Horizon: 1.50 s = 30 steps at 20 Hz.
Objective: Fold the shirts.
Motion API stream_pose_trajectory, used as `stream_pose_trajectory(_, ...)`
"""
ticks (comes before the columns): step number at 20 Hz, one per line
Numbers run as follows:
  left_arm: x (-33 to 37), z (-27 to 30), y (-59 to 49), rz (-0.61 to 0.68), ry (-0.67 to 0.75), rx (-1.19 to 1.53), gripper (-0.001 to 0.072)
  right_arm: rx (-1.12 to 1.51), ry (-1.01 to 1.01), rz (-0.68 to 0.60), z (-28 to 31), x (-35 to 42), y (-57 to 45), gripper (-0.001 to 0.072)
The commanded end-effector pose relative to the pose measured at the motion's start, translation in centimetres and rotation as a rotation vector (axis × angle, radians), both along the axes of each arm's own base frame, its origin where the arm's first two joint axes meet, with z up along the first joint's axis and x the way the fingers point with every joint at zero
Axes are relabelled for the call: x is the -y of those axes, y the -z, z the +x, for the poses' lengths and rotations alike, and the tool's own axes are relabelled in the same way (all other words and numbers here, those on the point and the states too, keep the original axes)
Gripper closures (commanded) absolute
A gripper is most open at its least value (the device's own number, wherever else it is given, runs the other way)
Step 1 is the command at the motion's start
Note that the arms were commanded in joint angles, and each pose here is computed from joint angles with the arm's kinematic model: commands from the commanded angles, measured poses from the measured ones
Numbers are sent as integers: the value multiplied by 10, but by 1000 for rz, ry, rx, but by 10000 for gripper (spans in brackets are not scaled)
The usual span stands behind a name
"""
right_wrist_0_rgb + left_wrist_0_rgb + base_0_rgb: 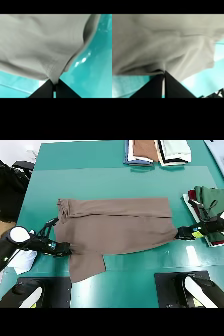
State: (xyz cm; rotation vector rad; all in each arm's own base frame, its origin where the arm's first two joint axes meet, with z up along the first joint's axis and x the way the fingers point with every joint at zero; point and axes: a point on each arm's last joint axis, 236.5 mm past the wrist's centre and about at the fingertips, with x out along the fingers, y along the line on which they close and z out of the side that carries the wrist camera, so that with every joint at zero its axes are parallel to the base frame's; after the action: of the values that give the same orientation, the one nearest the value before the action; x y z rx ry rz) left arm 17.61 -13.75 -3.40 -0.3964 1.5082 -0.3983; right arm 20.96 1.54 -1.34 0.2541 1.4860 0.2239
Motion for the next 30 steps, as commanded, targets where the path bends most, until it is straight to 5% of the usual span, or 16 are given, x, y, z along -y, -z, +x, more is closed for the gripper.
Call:
stream_pose_trajectory(1, -4, -2, -43, 8, 5, 104, 678, -14, -14, -85, -23, 14, -12, 694)
stream_pose_trajectory(8, -28, 56, -117, 117, -9, 380, 678, 45, 31, -91, -6, 16, -23, 695)
stream_pose_trajectory(22, -28, 267, -31, 249, 7, 408, 676, 53, 23, -88, 183, 30, 1, 695)
stream_pose_trajectory(28, -28, 280, -24, 248, -10, 420, 674, 83, 66, 82, 232, 8, 5, 689)
stream_pose_trajectory(29, -27, 278, -24, 247, -7, 414, 673, 97, 56, 87, 237, 7, 4, 599)
stream_pose_trajectory(30, -27, 276, -26, 246, -5, 410, 673, 112, 54, 82, 241, 8, 2, 381)
